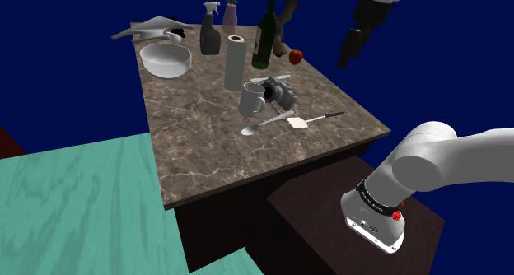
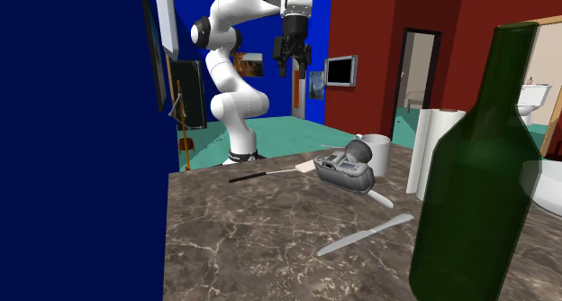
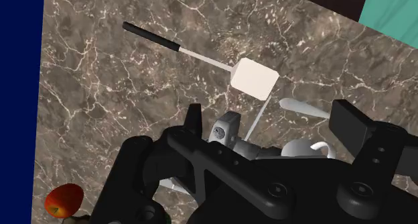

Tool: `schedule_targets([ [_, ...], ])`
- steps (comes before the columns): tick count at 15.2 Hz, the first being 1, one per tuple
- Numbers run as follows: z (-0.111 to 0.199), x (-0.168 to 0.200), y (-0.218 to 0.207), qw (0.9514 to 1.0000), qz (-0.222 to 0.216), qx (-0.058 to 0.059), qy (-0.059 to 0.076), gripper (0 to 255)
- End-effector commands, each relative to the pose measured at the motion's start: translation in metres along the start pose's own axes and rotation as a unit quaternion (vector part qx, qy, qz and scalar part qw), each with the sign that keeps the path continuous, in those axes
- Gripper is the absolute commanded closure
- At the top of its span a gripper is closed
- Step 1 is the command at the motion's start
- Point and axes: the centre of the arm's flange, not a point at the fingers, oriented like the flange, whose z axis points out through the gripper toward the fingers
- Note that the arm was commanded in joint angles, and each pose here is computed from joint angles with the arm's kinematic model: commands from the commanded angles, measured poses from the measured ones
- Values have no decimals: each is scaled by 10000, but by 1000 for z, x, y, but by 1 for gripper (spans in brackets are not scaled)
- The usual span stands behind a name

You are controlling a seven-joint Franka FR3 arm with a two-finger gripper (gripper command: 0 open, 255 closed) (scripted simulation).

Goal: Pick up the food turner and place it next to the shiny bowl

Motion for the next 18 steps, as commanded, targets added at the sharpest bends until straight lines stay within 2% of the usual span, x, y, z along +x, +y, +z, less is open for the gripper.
schedule_targets([
  [1,0,0,0,10000,0,0,0,0],
  [3,25,-2,9,9980,-626,12,-12,0],
  [5,50,-3,18,9922,-1250,24,-25,0],
  [7,75,-2,27,9824,-1869,36,-37,0],
  [9,100,-1,36,9687,-2480,48,-49,0],
  [11,125,2,44,9513,-3082,60,-61,0],
  [13,150,5,52,9301,-3671,71,-73,0],
  [15,175,9,60,9053,-4246,83,-84,0],
  [18,212,17,70,8614,-5077,99,-101,0],
])
